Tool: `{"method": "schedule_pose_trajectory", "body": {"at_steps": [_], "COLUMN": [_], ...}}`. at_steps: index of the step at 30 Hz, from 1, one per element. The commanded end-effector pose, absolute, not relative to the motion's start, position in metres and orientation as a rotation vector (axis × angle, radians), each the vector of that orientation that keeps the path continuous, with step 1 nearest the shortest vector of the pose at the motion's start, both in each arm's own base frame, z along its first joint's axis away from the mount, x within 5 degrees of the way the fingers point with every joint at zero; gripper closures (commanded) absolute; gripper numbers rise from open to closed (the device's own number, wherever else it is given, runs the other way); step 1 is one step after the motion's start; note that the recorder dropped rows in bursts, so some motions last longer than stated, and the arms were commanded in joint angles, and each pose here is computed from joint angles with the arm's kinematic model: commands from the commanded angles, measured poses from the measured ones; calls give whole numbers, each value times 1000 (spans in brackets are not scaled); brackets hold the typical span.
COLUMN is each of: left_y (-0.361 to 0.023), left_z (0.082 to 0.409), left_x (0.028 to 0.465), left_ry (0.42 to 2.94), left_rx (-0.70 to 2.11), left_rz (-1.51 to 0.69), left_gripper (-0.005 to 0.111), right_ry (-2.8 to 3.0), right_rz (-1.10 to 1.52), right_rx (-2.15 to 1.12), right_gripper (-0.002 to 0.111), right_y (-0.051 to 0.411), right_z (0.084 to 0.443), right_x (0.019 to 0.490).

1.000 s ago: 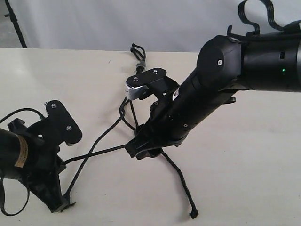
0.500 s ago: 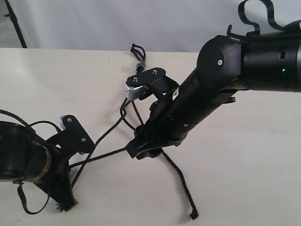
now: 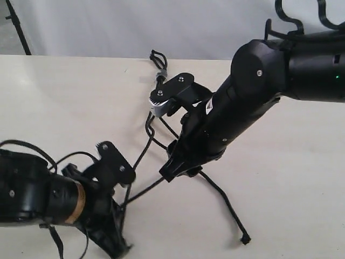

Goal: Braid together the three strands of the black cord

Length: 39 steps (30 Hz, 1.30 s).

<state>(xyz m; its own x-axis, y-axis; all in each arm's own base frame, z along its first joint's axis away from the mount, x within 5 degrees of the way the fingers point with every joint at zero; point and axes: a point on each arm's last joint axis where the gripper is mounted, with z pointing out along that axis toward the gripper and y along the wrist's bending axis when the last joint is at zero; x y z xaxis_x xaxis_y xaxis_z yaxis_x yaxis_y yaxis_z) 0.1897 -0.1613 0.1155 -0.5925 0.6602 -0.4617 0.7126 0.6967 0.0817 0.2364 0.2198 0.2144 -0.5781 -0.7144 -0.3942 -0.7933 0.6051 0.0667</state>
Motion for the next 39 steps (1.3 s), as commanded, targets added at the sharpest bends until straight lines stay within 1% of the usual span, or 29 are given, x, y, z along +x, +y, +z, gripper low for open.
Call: {"method": "schedule_pose_trajectory", "body": {"at_steps": [1,3,5,7,13,19,22,24,30,36,39], "left_y": [-191,-185,-169,-155,-150,-136,-137,-137,-136,-135,-135], "left_z": [117,119,120,119,119,119,119,119,118,118,117], "left_x": [166,169,178,186,199,209,209,209,208,207,206], "left_ry": [2340,2390,2488,2546,2506,2540,2543,2565,2590,2594,2597], "left_rx": [1287,1287,1220,1145,1073,984,976,914,854,856,856], "left_rz": [-165,-31,143,204,64,79,74,58,48,50,54], "left_gripper": [107,107,107,107,107,107,107,107,107,107,107], "right_ry": [2506,2517,2541,2570,2592,2627,2675,2696,2675,2679,2740], "right_rz": [283,303,334,379,462,475,488,491,505,504,460], "right_rx": [-1144,-1131,-1113,-1087,-1084,-1205,-1194,-1174,-1135,-1137,-1159], "right_gripper": [55,55,55,55,55,55,55,55,55,55,55], "right_y": [212,212,213,215,226,253,264,270,286,294,295], "right_z": [225,225,225,225,223,193,177,170,159,150,128], "right_x": [238,237,235,233,225,202,196,192,185,178,178]}}
